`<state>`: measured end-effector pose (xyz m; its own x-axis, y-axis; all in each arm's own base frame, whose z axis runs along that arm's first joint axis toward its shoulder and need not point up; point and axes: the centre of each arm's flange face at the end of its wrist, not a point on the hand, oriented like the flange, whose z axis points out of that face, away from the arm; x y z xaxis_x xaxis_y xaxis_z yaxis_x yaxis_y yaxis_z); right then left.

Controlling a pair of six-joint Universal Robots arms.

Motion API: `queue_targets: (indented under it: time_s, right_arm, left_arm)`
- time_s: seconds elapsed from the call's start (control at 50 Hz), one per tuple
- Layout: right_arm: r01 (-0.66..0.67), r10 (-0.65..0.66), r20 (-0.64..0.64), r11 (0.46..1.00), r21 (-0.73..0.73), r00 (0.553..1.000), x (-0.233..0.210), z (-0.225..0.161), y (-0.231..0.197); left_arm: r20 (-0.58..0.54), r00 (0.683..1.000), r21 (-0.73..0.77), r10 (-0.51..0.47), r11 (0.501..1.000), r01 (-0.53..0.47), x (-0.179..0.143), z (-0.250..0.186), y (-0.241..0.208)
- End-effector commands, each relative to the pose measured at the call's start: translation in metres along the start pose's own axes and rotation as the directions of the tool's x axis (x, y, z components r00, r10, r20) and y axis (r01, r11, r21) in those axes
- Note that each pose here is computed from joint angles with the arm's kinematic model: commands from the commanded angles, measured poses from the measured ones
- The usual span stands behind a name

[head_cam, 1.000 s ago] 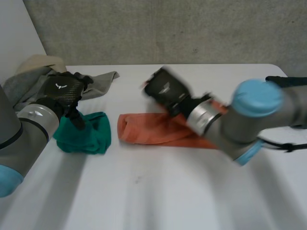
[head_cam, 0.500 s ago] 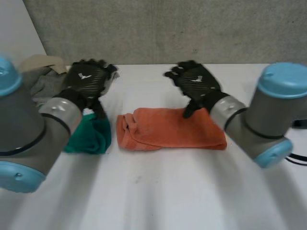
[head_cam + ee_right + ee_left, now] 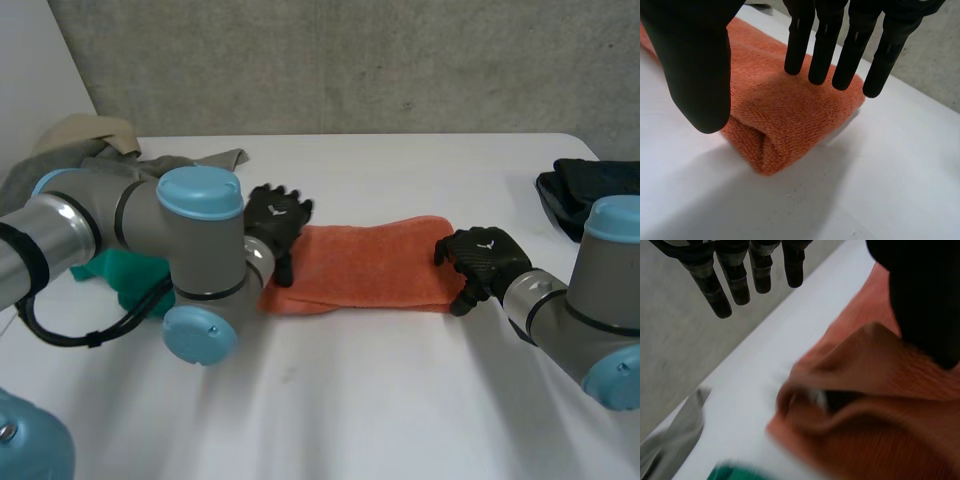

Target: Fold the laundry.

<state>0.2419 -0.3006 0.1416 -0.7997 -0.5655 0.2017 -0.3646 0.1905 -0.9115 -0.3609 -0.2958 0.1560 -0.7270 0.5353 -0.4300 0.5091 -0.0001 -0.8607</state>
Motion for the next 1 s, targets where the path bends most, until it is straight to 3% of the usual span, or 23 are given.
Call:
queue_targets:
  time_s: [0.02,0.18,0.28,0.48,0.58,0.64,0.72,0.84,0.92,1.0]
  right_arm:
    - [0.031,-0.03,-0.028,0.998,0.049,0.999,0.001,0.008,0.006]
    - [0.065,-0.065,-0.02,0.998,0.013,0.998,-0.001,0.024,0.021]
    - [0.065,-0.065,-0.021,0.998,0.0,0.998,0.0,0.025,0.025]
    - [0.026,-0.02,-0.081,0.997,0.074,0.996,0.026,-0.002,-0.002]
    - [0.07,-0.062,-0.13,0.996,0.055,0.99,0.048,-0.016,-0.005]
    - [0.196,-0.199,-0.162,0.98,-0.033,0.967,0.061,-0.024,0.001]
    - [0.405,-0.412,-0.192,0.911,-0.077,0.891,0.074,-0.025,-0.009]
    - [0.568,-0.567,-0.062,0.801,0.19,0.821,-0.008,-0.019,-0.047]
    - [0.571,-0.649,0.072,0.712,0.409,0.758,-0.072,-0.031,-0.055]
    - [0.526,-0.684,0.198,0.686,0.504,0.703,-0.117,-0.03,-0.037]
  left_arm:
    - [0.104,0.994,-0.123,0.023,0.992,-0.01,-0.017,-0.012,0.018]
    - [0.043,0.998,-0.074,-0.042,0.996,0.045,-0.013,-0.047,0.001]
    - [0.066,0.995,-0.051,-0.074,0.996,0.077,-0.018,-0.06,-0.008]
    - [0.084,0.991,-0.042,-0.103,0.993,0.107,-0.03,-0.087,-0.017]
    - [0.092,0.987,-0.029,-0.129,0.991,0.132,-0.038,-0.107,-0.021]
    - [0.088,0.987,-0.021,-0.137,0.99,0.14,-0.041,-0.114,-0.022]
    - [0.061,0.988,-0.003,-0.141,0.99,0.141,-0.041,-0.123,-0.023]
    - [0.048,0.989,0.034,-0.14,0.99,0.139,-0.039,-0.123,-0.028]
    - [0.069,0.987,0.058,-0.147,0.988,0.143,-0.042,-0.119,-0.033]
    - [0.104,0.981,0.074,-0.165,0.985,0.158,-0.048,-0.116,-0.037]
